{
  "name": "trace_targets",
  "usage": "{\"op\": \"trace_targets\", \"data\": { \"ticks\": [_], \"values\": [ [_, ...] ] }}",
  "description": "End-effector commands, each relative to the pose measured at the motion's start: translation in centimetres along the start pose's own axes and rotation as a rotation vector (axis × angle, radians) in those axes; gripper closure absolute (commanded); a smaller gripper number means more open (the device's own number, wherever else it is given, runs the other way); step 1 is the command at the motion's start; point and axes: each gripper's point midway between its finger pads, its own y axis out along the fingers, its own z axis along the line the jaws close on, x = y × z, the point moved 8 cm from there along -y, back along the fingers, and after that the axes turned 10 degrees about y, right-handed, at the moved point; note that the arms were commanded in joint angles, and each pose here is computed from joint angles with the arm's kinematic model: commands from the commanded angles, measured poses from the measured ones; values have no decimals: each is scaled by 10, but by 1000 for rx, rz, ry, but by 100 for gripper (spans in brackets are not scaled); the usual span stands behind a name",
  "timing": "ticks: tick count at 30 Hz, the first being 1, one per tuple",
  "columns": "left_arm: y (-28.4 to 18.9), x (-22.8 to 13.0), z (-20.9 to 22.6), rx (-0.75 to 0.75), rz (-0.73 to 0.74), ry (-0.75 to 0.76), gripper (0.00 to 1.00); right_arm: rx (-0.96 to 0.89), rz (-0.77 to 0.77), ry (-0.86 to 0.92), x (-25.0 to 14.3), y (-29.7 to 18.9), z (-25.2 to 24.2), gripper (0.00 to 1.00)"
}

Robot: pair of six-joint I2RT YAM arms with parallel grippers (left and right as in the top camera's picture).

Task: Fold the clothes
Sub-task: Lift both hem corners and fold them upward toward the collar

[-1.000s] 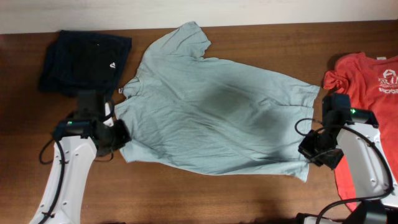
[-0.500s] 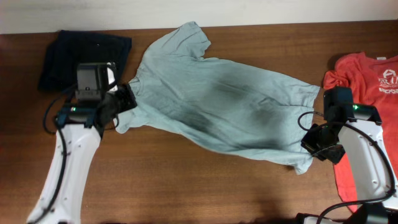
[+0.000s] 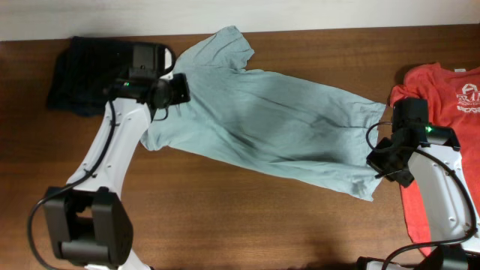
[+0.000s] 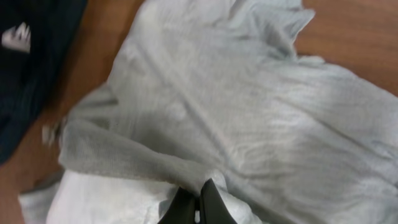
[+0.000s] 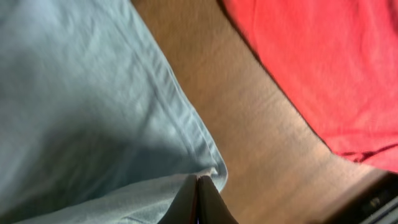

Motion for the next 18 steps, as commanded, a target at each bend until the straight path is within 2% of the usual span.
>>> {"op": "trace_targets", "data": {
  "ticks": [1,6,18],
  "values": [
    [4,14,-5,32,-29,61,100,-4,-75,26,8,-7,2,96],
    [10,16,-9,68,-42,124,99,-30,-142,62,17,-5,2,96],
    [39,19,-10,97,-69,226,99,-65,-140,57,28,24,16,96]
  ]
}}
